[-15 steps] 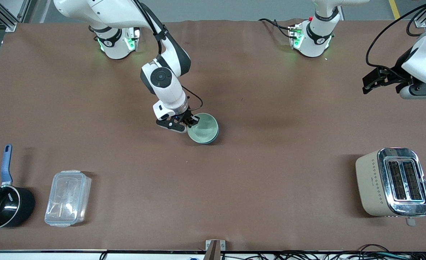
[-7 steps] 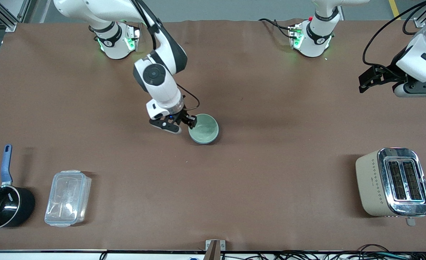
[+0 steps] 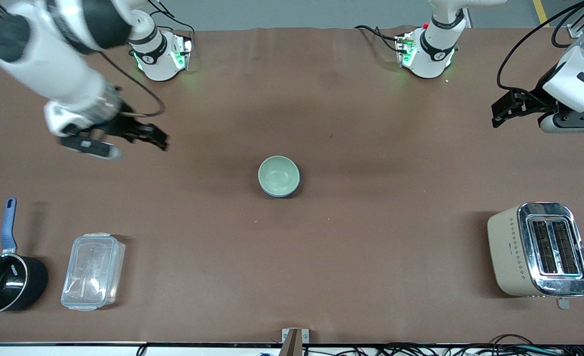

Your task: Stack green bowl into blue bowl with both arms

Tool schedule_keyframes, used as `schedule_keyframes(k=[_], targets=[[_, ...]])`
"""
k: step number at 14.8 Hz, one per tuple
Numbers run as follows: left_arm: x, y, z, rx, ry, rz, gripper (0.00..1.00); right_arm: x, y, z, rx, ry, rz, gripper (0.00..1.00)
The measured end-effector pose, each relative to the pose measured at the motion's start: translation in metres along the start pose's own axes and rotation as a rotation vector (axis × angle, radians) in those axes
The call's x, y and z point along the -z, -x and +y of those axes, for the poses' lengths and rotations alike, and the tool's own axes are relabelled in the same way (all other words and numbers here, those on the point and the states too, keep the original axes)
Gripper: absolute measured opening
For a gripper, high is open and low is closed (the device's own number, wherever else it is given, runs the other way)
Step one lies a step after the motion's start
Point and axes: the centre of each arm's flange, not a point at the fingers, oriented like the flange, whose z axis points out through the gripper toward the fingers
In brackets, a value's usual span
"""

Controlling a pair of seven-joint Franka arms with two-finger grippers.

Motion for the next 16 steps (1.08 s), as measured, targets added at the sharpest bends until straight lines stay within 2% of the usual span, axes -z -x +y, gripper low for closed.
schedule_keyframes(k=[3, 6, 10, 13, 14, 16], targets=[[0.0, 0.0, 0.0, 0.0, 0.0, 0.001, 1.0, 0.034, -0.025, 0.07, -0.005, -0.018, 0.05, 1.0], [0.002, 0.0, 0.0, 0.0, 0.0, 0.004, 1.0, 0.079, -0.049, 0.133, 0.055, -0.011, 0.105, 1.0], [0.009, 0.0, -0.001, 0.001, 0.002, 0.02, 1.0, 0.109, -0.071, 0.2, 0.148, 0.058, 0.16, 1.0], [0.01, 0.0, -0.001, 0.001, 0.002, 0.021, 1.0, 0.131, -0.089, 0.219, 0.211, 0.091, 0.198, 1.0], [0.01, 0.0, -0.001, 0.001, 0.002, 0.021, 1.0, 0.139, -0.093, 0.216, 0.226, 0.113, 0.197, 1.0], [0.01, 0.0, -0.001, 0.001, 0.002, 0.022, 1.0, 0.148, -0.094, 0.2, 0.255, 0.146, 0.161, 1.0]])
